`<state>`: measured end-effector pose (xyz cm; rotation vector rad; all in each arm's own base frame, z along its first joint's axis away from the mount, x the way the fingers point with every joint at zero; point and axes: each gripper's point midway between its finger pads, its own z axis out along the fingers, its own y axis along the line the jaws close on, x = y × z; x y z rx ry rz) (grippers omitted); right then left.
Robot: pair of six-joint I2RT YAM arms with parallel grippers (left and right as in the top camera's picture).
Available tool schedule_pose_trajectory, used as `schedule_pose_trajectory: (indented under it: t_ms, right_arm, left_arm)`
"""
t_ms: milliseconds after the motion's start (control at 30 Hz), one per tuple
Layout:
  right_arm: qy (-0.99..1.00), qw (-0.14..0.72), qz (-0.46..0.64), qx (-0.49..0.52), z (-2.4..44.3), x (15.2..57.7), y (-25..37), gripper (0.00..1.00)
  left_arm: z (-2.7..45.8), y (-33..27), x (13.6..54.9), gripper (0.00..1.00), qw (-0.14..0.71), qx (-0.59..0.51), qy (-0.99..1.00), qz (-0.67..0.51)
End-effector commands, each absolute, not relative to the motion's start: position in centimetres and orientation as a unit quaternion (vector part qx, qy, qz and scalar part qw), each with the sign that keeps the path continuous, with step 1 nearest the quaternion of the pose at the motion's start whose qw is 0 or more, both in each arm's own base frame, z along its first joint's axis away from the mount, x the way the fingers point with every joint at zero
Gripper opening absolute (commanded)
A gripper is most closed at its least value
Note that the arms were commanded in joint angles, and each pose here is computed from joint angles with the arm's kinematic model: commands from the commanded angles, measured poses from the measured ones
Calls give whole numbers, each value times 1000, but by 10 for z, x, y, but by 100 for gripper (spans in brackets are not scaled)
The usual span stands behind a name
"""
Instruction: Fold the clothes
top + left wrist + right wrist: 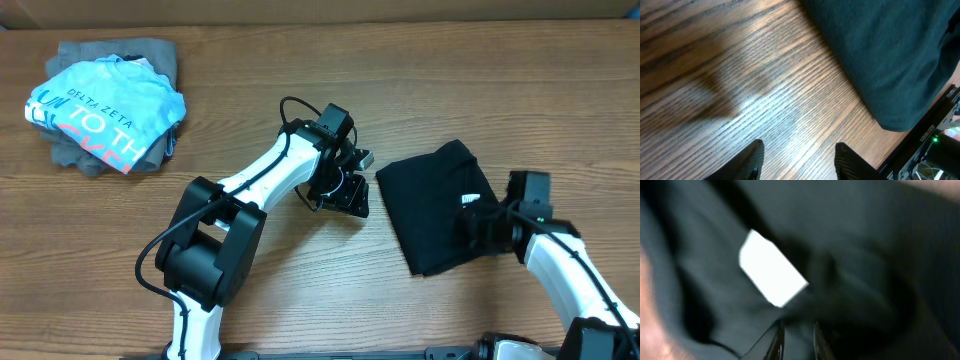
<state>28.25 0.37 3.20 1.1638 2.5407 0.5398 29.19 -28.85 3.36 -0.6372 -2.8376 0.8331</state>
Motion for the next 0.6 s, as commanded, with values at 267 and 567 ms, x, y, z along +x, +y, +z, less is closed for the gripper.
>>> schedule_pose_trajectory:
  t_ms: [267, 567]
  right_arm:
    - [925, 92, 276, 244, 88, 276, 49, 27]
    - [939, 30, 229, 256, 30, 237, 74, 32]
  left_arm:
    - [52, -296, 312, 51, 13, -232, -928, 291]
    - [91, -308, 346, 54, -45, -240, -920, 305]
